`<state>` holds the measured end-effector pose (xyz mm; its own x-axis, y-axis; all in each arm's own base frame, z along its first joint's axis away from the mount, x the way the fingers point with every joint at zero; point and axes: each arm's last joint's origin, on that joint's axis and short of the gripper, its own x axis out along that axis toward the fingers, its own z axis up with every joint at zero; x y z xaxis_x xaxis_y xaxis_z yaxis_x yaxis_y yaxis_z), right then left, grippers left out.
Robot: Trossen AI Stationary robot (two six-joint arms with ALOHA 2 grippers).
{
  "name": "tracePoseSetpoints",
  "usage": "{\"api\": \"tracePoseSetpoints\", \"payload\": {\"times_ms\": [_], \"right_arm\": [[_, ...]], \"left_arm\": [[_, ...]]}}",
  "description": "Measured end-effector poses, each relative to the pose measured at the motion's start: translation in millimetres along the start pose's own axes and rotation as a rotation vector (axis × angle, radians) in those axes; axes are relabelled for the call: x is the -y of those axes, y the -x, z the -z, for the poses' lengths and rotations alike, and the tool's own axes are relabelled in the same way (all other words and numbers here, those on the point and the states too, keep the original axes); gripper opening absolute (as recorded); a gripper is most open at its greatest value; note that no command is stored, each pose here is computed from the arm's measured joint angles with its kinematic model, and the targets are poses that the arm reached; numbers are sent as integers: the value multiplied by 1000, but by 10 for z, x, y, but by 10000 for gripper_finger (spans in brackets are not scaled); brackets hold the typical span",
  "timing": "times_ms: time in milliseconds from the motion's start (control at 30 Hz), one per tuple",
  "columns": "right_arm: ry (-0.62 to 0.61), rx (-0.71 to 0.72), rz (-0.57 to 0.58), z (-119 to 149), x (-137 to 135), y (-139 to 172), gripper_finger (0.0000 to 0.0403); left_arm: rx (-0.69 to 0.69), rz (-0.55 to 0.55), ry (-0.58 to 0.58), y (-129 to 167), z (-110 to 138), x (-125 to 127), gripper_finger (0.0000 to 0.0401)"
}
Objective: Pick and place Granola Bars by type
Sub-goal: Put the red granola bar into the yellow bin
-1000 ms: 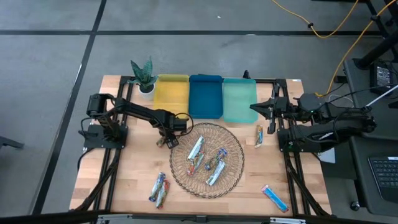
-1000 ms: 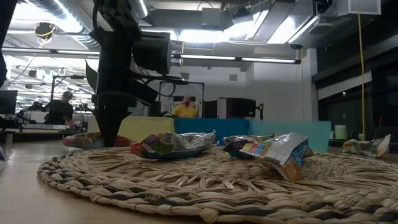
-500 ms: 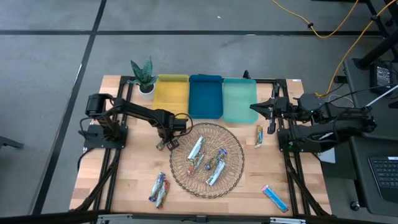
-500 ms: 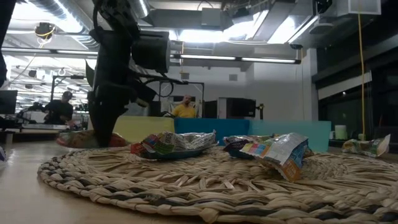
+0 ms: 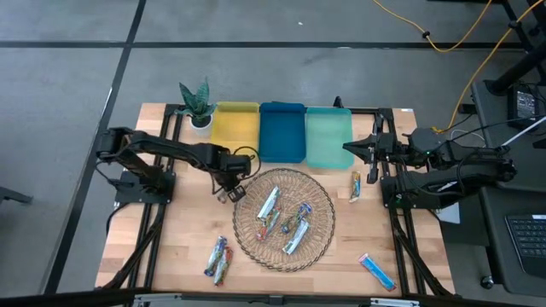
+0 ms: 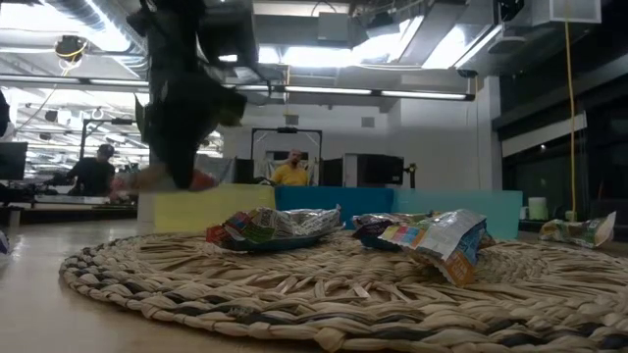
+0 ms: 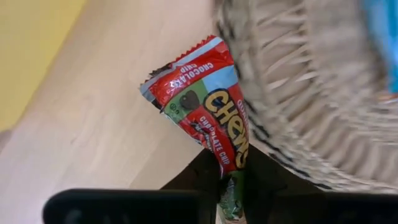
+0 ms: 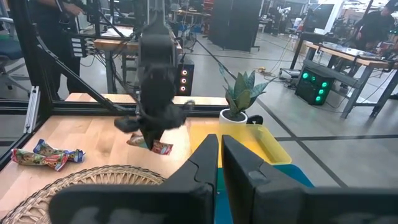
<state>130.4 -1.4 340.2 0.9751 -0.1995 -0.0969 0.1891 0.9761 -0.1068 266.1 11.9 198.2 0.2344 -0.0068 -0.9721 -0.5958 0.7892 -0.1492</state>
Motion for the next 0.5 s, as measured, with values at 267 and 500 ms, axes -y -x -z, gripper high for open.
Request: {"api": "tracePoseSetpoints", "payload": {"times_ms": [267,500], "right_arm": [[-1,4,1,-4,1,0,26],[-2,3,1,-3,0,-2,26]], "left_arm": [[311,154,-4,521,-32,16,35],[595,305,-70,1002,-13,7,32]]}}
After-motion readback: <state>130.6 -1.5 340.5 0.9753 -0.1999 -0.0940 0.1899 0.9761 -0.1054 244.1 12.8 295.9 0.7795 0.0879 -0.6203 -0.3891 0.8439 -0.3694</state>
